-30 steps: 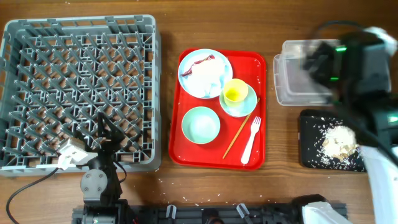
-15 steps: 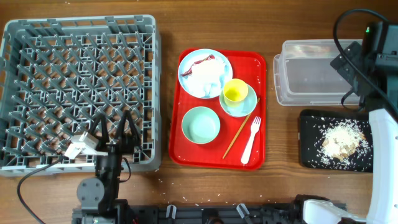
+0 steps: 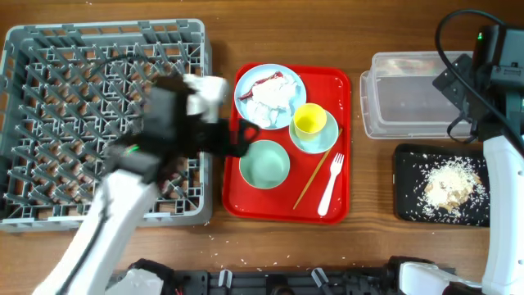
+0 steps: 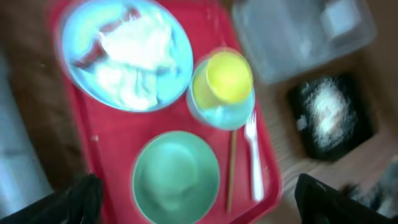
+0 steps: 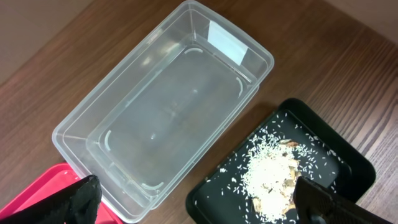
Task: Sort waste into correct bins and load items into the dishwasher rack
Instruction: 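Reach the left gripper to the green bowl and grasp its rim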
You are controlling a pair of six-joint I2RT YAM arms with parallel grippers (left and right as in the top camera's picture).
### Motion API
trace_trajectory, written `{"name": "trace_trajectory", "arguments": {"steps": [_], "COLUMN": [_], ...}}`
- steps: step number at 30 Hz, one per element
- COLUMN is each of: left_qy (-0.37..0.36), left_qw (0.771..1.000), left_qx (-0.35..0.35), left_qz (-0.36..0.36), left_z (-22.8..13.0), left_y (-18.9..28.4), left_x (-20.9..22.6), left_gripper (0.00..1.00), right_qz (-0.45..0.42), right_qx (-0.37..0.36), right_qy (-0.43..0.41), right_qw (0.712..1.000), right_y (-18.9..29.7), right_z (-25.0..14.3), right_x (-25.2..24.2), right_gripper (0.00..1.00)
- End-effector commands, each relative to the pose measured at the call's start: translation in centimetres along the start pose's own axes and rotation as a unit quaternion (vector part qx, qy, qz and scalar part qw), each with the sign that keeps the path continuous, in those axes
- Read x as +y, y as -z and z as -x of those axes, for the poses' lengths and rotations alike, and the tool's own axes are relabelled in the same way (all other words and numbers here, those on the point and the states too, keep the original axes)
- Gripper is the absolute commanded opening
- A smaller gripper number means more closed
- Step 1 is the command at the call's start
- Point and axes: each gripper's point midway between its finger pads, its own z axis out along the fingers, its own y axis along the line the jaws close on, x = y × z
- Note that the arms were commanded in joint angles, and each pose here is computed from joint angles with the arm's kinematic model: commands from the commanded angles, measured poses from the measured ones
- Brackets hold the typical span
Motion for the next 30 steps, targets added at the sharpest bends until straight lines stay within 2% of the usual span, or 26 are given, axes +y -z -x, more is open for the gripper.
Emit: {"name": "trace_trajectory", "arguments": {"steps": [1,3,9,11,13,14,15,17,18,19,21,22,30], "left_qy": [-0.078,-0.105,-0.159,-0.169,-0.142,-0.14,-0.144,-0.152,-0.156,-0.159,-0.158,-0.158,-0.159], "left_qw": [0.992,0.986,0.976,0.971,0.964,0.962,0.961,0.956,0.954,0.954,0.955,0.955,0.952], "left_qx": [0.085,0.113,0.145,0.142,0.106,0.107,0.118,0.142,0.149,0.15,0.146,0.145,0.162], "left_qz": [0.054,0.07,0.033,0.094,0.198,0.207,0.206,0.207,0.207,0.207,0.204,0.203,0.206], "left_z": [-3.7,-5.5,-8.7,-9.1,-8.7,-8.9,-9.6,-11.2,-11.8,-12.0,-11.9,-11.8,-13.1], "left_y": [-6.6,-8.7,-11.1,-11.9,-12.3,-12.6,-13.1,-14.2,-14.7,-15.0,-15.2,-15.3,-16.8], "left_x": [-1.2,-1.8,-5.8,-4.6,-2.4,-2.2,-2.3,-2.2,-2.2,-2.3,-2.5,-2.5,-1.9], "left_gripper": [1.0,1.0,1.0,1.0,0.99,0.97,0.88,0.78,0.69,0.63,0.45,0.41,0.3], "right_qz": [-0.006,-0.006,-0.006,-0.006,-0.006,-0.006,-0.006,-0.006,-0.006,-0.006,-0.006,-0.006,-0.006], "right_qx": [0.001,0.001,0.001,0.001,0.001,0.001,0.001,0.001,0.001,0.001,0.001,0.001,0.001], "right_qy": [-0.001,0.0,-0.001,0.0,0.0,-0.001,-0.001,0.0,0.0,-0.001,-0.001,-0.001,-0.001], "right_qw": [1.0,1.0,1.0,1.0,1.0,1.0,1.0,1.0,1.0,1.0,1.0,1.0,1.0], "right_y": [-0.3,-0.3,-0.3,-0.3,-0.3,-0.3,-0.3,-0.3,-0.3,-0.3,-0.3,-0.3,-0.3], "right_z": [0.0,0.0,0.0,0.0,0.0,0.0,0.0,0.0,0.0,0.0,0.0,0.0,0.0], "right_x": [-0.1,-0.1,-0.1,-0.1,-0.1,-0.1,-0.1,-0.1,-0.1,-0.1,-0.1,-0.1,-0.1], "right_gripper": [1.0,0.99,1.0,1.0,1.0,1.0,1.0,1.0,1.0,1.0,1.0,1.0,1.0]}}
